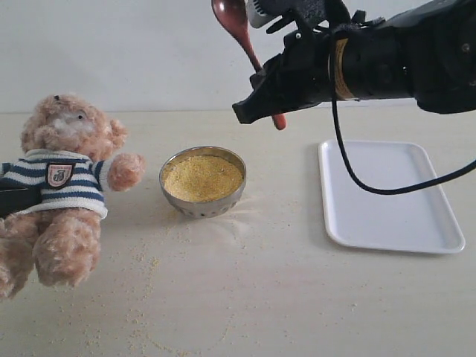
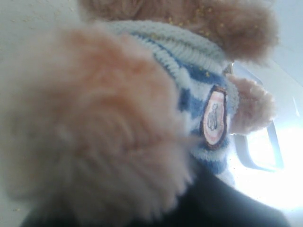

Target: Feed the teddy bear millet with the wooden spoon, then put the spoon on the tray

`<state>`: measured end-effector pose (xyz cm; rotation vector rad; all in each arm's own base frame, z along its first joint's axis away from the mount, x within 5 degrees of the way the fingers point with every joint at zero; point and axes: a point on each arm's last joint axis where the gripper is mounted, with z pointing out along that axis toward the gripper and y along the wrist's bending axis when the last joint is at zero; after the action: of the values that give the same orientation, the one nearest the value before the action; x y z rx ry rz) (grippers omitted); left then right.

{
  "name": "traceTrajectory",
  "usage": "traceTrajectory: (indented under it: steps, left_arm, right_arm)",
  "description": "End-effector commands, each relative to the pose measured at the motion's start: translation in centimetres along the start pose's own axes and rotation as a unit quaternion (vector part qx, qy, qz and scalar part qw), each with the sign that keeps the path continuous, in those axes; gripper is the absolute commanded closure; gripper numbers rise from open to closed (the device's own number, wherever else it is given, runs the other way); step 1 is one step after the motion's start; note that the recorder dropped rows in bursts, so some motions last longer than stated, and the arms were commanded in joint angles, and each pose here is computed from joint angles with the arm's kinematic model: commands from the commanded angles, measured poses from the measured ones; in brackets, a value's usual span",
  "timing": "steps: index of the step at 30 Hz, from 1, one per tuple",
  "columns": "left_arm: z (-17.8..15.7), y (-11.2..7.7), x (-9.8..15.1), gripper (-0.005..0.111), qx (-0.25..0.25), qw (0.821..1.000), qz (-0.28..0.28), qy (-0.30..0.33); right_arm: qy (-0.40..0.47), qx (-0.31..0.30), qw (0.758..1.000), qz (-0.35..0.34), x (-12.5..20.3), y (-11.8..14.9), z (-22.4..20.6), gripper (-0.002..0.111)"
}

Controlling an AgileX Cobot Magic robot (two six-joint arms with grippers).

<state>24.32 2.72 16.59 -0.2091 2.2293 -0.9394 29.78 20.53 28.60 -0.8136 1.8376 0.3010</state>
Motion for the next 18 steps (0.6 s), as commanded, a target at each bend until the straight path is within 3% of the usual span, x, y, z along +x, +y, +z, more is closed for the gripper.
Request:
traceTrajectory:
  steps: [1,3,8,11,14,18]
  left_arm:
    - [-0.1,-0.2,-0.2,0.102,0.008,1.0,-0.003,-0.008]
    - [-0.1,-0.2,-0.2,0.102,0.008,1.0,-0.003,-0.008]
    - [-0.1,-0.2,-0.2,0.102,0.008,1.0,-0.003,-0.008]
    - [-0.1,-0.2,-0.2,0.102,0.008,1.0,-0.003,-0.008]
    - [-0.1,-0.2,-0.2,0.102,0.008,1.0,-0.003,-0.008]
    - [-0.1,-0.2,-0.2,0.102,0.008,1.0,-0.003,-0.008]
  right_arm:
    - [-0.01,-0.053,0.998,0.038,-0.3,1.0,-0.4,0.108]
    - [-0.024,-0.02,0.999,0.042,-0.5,0.4,-0.3,0.108]
    - [0.023,0.034,0.995,-0.09,0.3,-0.6,-0.3,0.108]
    - [0.081,0.007,0.991,-0.102,1.4,-0.2,-0.4,0.108]
    - [0.103,-0.046,0.98,-0.164,1.9,0.6,-0.5,0.108]
    - [0.105,-0.066,0.964,-0.236,2.1,0.7,-0.6,0.108]
